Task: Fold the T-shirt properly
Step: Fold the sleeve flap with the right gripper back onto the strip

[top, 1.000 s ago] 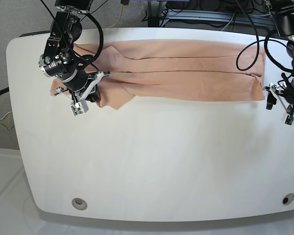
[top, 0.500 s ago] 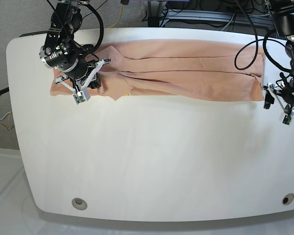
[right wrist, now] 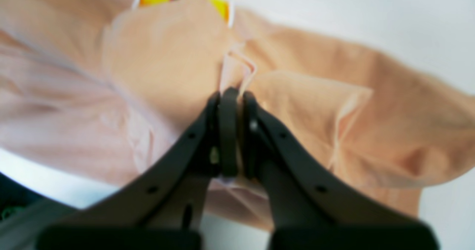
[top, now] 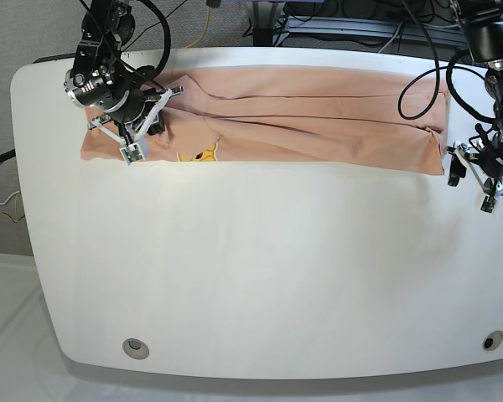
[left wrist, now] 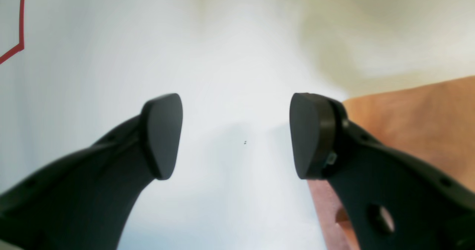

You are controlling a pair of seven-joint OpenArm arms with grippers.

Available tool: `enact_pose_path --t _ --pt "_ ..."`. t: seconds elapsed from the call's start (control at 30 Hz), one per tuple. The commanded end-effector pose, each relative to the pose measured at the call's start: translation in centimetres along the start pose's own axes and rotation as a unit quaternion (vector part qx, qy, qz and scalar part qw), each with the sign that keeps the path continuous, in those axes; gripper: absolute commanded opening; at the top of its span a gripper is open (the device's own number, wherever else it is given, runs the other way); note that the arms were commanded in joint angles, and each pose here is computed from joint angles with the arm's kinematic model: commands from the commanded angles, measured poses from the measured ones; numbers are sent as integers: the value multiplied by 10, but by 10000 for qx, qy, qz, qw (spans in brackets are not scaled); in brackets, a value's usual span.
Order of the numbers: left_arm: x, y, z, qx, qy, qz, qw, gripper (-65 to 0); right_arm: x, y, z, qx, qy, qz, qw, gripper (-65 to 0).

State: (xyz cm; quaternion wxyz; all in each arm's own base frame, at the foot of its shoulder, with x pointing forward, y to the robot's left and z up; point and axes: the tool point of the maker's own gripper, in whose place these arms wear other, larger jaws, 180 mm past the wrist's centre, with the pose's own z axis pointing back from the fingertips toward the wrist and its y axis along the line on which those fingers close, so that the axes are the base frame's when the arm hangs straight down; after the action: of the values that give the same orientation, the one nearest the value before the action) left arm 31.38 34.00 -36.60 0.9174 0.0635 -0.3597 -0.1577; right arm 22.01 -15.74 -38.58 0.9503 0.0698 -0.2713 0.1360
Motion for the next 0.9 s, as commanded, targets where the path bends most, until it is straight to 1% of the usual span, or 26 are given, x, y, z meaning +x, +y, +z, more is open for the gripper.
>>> enact_pose_path --t 0.0,0.23,0.57,0.63,0.73,0.77,0.8,0.83,0.87 --pt "16 11 5 113 -211 -76 9997 -236 7 -10 7 -144 -87 124 9998 -650" --pt "16 11 5 113 -211 -76 9997 -236 -3 -15 7 -188 87 164 9997 -650" --pt "15 12 6 116 -205 -71 9997 -236 -26 -16 -10 -31 457 -75 9989 -650" --pt "15 12 6 116 -205 -71 9997 -236 -24 -17 -12 -26 450 -90 9989 -634" --pt "15 12 6 116 -205 -71 9997 -236 -22 -17 -12 -33 421 -82 9991 -519" --pt "15 12 6 122 -207 -67 9997 -236 -22 -17 -12 -39 415 -85 9991 -447" --pt "15 13 6 127 -205 -72 9997 -236 -21 -17 -12 -44 402 -78 9992 -403" --pt "15 13 6 127 -205 -72 9997 -236 -17 -17 -9 -66 345 -46 9994 -310" --pt "15 13 6 127 -205 -72 9997 -236 -14 -18 -8 -83 301 -21 9995 -252"
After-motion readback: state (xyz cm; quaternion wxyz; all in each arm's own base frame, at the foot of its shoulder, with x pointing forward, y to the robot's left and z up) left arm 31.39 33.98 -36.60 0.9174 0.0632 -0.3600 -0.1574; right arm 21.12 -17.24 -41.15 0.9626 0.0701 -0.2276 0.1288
